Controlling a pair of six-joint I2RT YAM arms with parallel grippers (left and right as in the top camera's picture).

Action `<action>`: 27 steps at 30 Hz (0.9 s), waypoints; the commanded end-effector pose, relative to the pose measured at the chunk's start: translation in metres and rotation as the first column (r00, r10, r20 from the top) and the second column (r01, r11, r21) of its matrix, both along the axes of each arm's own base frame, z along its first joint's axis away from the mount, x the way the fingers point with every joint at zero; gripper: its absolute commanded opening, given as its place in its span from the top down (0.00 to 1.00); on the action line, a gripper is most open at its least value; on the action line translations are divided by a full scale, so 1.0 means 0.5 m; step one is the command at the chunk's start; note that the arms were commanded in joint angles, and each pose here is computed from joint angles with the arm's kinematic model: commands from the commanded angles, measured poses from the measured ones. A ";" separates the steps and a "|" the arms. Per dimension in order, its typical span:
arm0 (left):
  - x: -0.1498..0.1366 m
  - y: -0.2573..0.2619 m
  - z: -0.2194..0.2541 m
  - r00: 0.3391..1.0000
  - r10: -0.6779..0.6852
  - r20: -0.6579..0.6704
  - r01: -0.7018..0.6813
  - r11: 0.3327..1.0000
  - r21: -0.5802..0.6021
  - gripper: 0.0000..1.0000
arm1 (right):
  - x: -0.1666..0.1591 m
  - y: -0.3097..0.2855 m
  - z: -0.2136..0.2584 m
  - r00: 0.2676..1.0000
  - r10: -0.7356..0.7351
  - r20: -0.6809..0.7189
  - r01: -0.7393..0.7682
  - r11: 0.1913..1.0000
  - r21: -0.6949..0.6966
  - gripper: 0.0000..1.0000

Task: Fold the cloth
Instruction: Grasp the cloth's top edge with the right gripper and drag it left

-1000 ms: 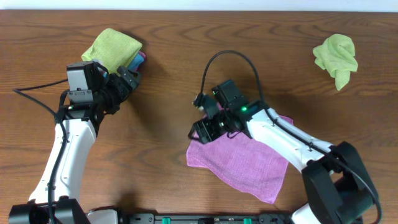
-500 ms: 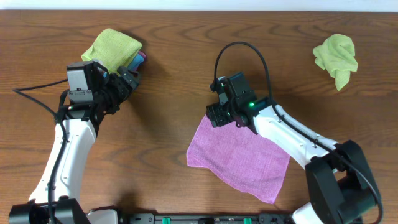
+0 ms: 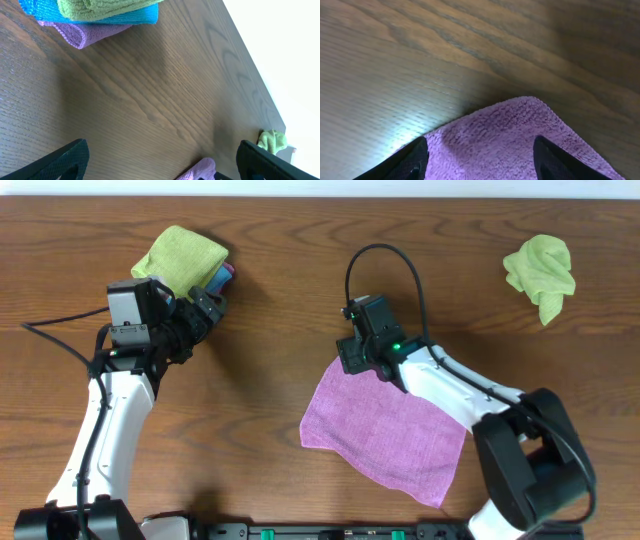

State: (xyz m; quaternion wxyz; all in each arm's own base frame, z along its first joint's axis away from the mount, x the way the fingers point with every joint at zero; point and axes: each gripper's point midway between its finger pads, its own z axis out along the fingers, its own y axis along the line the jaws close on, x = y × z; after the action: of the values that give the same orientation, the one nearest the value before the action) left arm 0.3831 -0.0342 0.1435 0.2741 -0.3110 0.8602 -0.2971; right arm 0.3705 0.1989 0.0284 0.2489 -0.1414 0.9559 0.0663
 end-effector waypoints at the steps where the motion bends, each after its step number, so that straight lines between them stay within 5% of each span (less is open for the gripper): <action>1: 0.004 0.002 0.024 0.999 -0.001 0.033 0.001 1.000 0.006 0.05 | 0.010 -0.018 -0.018 0.997 -0.070 -0.013 0.070 0.998 -0.005 0.33; 15: 0.004 0.002 0.024 0.999 -0.001 0.033 0.001 1.000 0.006 0.05 | 0.003 -0.019 -0.076 0.989 -0.127 -0.075 0.127 0.992 -0.001 0.38; 22: 0.004 0.003 0.024 0.999 0.001 0.033 -0.001 1.000 0.008 0.05 | 0.025 -0.004 -0.065 0.992 -0.125 -0.030 0.127 0.991 0.039 0.82; 27: 0.004 0.003 0.024 0.999 0.001 0.033 -0.001 1.000 0.008 0.05 | 0.056 0.029 -0.038 0.994 -0.103 0.035 0.098 0.987 0.125 0.99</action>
State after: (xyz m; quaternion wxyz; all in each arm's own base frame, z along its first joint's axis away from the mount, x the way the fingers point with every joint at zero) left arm 0.3831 -0.0342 0.1435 0.2741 -0.3110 0.8602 -0.2971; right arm 0.3917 0.2108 0.0070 0.2711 -0.0827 0.9545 0.0929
